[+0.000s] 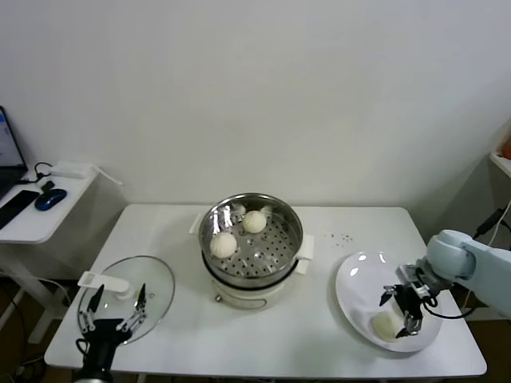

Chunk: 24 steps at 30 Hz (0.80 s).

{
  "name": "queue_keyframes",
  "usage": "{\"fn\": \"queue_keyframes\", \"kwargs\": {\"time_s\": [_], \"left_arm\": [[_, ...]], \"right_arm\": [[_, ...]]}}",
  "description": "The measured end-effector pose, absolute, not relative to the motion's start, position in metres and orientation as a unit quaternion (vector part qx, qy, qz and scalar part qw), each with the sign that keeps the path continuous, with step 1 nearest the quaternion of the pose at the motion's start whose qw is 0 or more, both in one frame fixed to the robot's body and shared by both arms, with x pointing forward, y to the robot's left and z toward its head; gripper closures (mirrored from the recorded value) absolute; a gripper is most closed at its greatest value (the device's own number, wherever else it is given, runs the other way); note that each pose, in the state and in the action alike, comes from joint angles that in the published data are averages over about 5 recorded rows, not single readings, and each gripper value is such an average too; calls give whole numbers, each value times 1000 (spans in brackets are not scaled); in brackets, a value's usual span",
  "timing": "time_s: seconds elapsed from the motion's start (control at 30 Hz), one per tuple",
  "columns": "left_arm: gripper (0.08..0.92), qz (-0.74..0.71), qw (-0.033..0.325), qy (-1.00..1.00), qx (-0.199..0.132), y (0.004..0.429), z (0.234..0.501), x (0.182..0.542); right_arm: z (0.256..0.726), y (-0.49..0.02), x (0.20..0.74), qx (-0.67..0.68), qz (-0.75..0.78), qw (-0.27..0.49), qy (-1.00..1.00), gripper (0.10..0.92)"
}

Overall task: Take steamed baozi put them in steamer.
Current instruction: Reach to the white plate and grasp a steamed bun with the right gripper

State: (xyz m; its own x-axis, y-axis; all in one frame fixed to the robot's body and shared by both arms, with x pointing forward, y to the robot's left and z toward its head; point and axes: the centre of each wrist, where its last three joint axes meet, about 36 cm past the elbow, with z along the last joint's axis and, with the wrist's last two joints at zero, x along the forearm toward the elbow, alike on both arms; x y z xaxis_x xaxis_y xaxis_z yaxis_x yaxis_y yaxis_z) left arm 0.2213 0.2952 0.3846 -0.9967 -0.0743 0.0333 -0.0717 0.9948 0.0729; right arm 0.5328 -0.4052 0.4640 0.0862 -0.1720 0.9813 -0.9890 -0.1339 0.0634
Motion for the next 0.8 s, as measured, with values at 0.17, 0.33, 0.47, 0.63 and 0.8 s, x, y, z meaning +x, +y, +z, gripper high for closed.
{"fn": "queue_keyframes", "kwargs": {"time_s": [0.17,0.33,0.47,0.63,0.8], "left_arm": [[177,-35,20,-999,36,295,383,222],[177,-33,22,-999,37,295,381,222],[177,-33,21,-999,37,295,381,223],[177,-33,20,-999,38,295,381,223],[177,-33,21,-999,38,295,381,223]], "right_arm": [[458,-403,535,592,466,441,-487,200],[453,-403,535,592,466,446,-484,200],[451,-402,536,593,466,447,-481,200],[450,-399,537,595,465,447,-480,229],[449,-399,537,595,464,448,-479,351]]}}
